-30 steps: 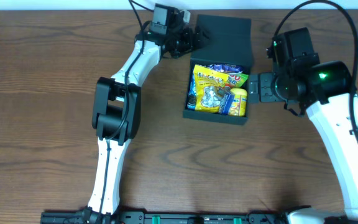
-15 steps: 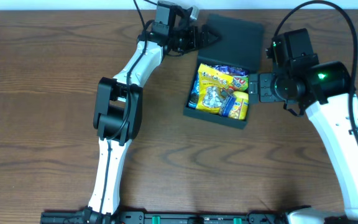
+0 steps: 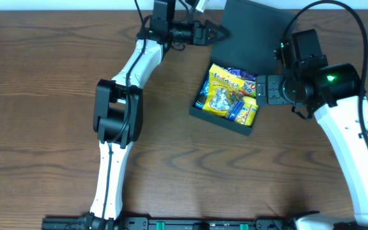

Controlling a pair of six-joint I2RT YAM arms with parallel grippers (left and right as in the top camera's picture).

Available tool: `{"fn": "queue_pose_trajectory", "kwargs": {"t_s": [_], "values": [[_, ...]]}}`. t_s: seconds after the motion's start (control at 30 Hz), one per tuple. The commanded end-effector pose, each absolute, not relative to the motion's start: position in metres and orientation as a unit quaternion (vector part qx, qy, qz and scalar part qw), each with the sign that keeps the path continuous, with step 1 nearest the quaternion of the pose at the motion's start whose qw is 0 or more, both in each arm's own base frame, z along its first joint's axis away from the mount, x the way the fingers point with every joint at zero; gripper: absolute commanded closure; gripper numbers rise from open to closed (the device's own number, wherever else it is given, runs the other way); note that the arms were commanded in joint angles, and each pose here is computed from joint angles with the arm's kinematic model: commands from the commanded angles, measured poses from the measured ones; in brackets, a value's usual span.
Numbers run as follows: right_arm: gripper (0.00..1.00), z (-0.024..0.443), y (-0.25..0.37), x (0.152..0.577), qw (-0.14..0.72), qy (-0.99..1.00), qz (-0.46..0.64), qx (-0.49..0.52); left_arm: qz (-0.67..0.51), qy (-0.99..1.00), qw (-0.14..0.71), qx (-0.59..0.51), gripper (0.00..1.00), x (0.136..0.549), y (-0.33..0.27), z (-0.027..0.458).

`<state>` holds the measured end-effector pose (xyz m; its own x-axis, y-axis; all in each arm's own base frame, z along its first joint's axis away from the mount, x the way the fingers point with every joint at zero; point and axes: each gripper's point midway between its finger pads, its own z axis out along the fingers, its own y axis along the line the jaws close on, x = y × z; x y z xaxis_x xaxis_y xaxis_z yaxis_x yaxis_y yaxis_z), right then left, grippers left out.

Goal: Pack container
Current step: 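Push the open lid forward with the left gripper to close it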

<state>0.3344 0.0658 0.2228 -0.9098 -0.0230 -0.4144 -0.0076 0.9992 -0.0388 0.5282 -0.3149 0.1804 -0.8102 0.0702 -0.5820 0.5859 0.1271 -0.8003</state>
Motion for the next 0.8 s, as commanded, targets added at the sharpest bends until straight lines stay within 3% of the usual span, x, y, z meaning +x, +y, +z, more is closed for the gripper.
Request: {"fn": "queue_pose_trajectory", "kwargs": {"t_s": [0.0, 0.3, 0.53, 0.77], "values": [[0.01, 0.222, 0.061, 0.335, 0.213, 0.977, -0.028, 0.002, -0.657, 0.675, 0.192, 0.277, 0.04, 0.512, -0.311, 0.22], [0.01, 0.222, 0.059, 0.336, 0.217, 0.976, -0.033, 0.004, -0.669, 0.665, 0.178, 0.28, 0.04, 0.502, -0.296, 0.246], [0.01, 0.223, 0.053, 0.337, 0.22, 0.974, -0.049, 0.007, -0.617, 0.722, 0.184, 0.254, 0.04, 0.497, -0.291, 0.221], [0.01, 0.225, 0.053, 0.341, 0.229, 0.972, -0.05, 0.009, -0.544, 0.763, 0.189, 0.293, 0.04, 0.466, -0.283, 0.216]]}}
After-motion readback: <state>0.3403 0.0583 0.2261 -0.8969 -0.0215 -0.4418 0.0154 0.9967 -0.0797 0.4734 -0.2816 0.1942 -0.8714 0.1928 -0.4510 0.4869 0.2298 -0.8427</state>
